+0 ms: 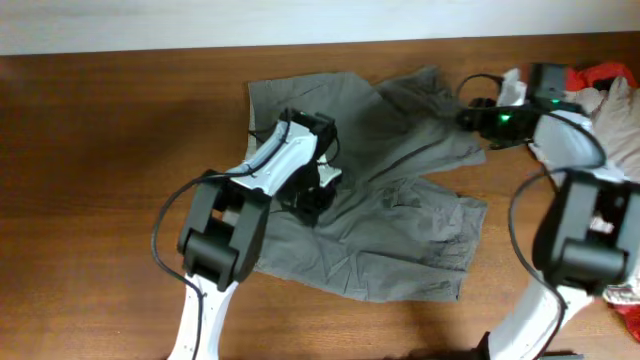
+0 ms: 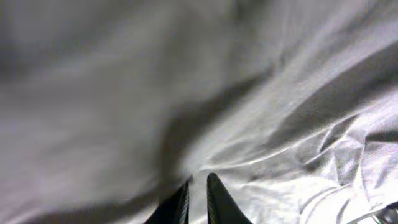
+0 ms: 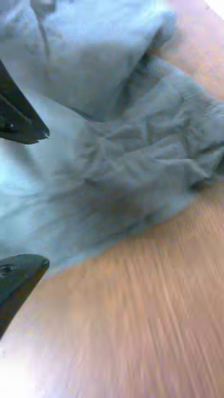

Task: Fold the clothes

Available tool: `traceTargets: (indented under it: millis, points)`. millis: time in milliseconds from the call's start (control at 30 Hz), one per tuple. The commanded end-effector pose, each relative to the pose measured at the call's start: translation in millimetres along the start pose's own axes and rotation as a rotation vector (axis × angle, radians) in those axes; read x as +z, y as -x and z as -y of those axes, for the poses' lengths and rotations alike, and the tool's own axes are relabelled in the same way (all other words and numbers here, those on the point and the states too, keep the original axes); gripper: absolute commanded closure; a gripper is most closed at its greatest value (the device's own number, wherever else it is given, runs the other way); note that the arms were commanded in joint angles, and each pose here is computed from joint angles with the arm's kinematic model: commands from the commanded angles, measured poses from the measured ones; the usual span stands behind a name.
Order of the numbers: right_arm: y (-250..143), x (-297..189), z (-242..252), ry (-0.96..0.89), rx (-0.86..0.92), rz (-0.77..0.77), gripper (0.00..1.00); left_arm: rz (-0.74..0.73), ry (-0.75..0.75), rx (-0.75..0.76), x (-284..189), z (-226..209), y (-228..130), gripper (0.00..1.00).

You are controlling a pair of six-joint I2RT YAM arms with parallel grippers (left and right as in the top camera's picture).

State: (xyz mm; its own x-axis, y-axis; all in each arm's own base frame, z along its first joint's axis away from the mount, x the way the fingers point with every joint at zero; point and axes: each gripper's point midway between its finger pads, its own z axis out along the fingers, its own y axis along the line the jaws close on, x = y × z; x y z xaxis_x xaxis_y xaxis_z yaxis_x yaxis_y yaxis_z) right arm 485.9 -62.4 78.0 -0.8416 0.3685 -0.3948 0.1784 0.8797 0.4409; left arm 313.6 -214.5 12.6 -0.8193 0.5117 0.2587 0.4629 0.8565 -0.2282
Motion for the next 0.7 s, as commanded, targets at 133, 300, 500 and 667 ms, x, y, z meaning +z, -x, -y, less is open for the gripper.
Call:
traceTargets:
  millis: [133, 300, 500, 667]
  points:
    - [22.1, -151.3, -48.7, -0.093, -0.125, 0.221, 0.36, 0.423, 0.208, -0.053, -159.4, -35.2, 2.0, 0.76]
    - [-15.5, -236.2, -85.5, -0.085, -0.142, 0.289, 0.29, 0.619, 0.255, -0.108, -234.5, -47.6, -39.3, 0.68]
    - [-80.3, -278.9, -98.5, -0.082, -0.029, 0.224, 0.28, 0.707, 0.249, -0.209, -272.0, -53.5, -91.4, 0.64]
    - [-145.3, -283.1, -92.6, -0.115, 0.064, 0.016, 0.28, 0.644, 0.243, -0.222, -264.6, -51.0, -114.1, 0.64]
